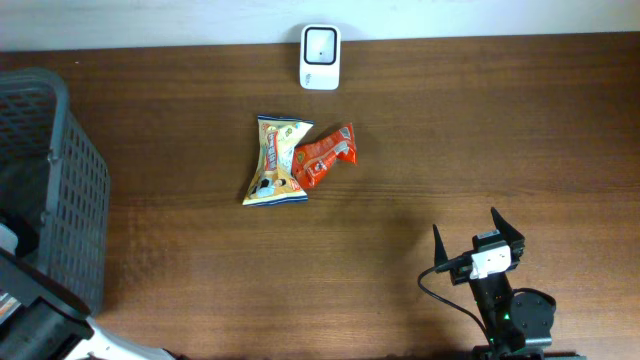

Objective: Scan the item barcode
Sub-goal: 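Return the left gripper to the basket and grasp the green tissue pack, then carry the green pack to the table and release it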

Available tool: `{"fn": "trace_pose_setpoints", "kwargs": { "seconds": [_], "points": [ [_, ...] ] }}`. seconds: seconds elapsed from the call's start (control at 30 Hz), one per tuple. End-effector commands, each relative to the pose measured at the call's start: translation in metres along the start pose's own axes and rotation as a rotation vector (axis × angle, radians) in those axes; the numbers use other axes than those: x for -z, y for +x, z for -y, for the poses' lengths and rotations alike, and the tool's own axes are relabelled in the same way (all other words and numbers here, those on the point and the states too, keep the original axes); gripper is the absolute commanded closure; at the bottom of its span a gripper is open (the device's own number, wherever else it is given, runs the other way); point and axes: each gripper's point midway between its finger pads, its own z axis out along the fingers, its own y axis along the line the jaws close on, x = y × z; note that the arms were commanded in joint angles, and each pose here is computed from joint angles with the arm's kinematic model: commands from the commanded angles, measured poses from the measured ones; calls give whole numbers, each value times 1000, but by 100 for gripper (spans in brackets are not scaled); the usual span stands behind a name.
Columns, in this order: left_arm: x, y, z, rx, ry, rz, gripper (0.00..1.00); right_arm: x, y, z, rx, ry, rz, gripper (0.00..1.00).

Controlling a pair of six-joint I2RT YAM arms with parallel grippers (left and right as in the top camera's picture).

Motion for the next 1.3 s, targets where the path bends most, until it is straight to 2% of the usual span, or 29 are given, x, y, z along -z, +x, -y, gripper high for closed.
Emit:
{"fn": "trace_pose_setpoints", "kwargs": {
  "seconds": [0.0, 0.07, 0.27, 0.37, 0.53, 0.63, 0.73, 0.83, 0.97, 1.07, 1.13, 1.27],
  "points": [
    [-12, 12, 4, -13, 11, -36, 78, 0, 3, -1, -8, 0, -4, 1],
    [-12, 10, 7, -11, 30, -28, 100, 0, 3, -1, -8, 0, -4, 1],
    [6, -7, 23, 7, 145, 23, 100, 0, 3, -1, -8, 0, -4, 2],
    [61, -49, 41, 4, 295, 163, 100, 0, 3, -1, -8, 0, -4, 1],
    [173, -104, 41, 47, 372, 403, 100, 0, 3, -1, -8, 0, -4, 1],
    [245, -118, 45, 20, 397, 558, 100, 0, 3, -1, -8, -1, -4, 1],
    [312, -117, 56, 31, 458, 679, 100, 0, 3, -1, -8, 0, -4, 1],
    [355, -103, 87, -2, 553, 716, 100, 0, 3, -1, -8, 0, -4, 1],
    [368, -53, 169, -194, 691, 585, 100, 0, 3, -1, -8, 0, -4, 1],
    [360, -5, 233, -344, 761, 435, 100, 0, 3, -1, -8, 0, -4, 1],
    [353, 18, 261, -400, 784, 372, 100, 0, 3, -1, -8, 0, -4, 1],
    [312, 75, 321, -505, 780, 176, 100, 0, 3, -1, -8, 0, -4, 1]
  ]
}}
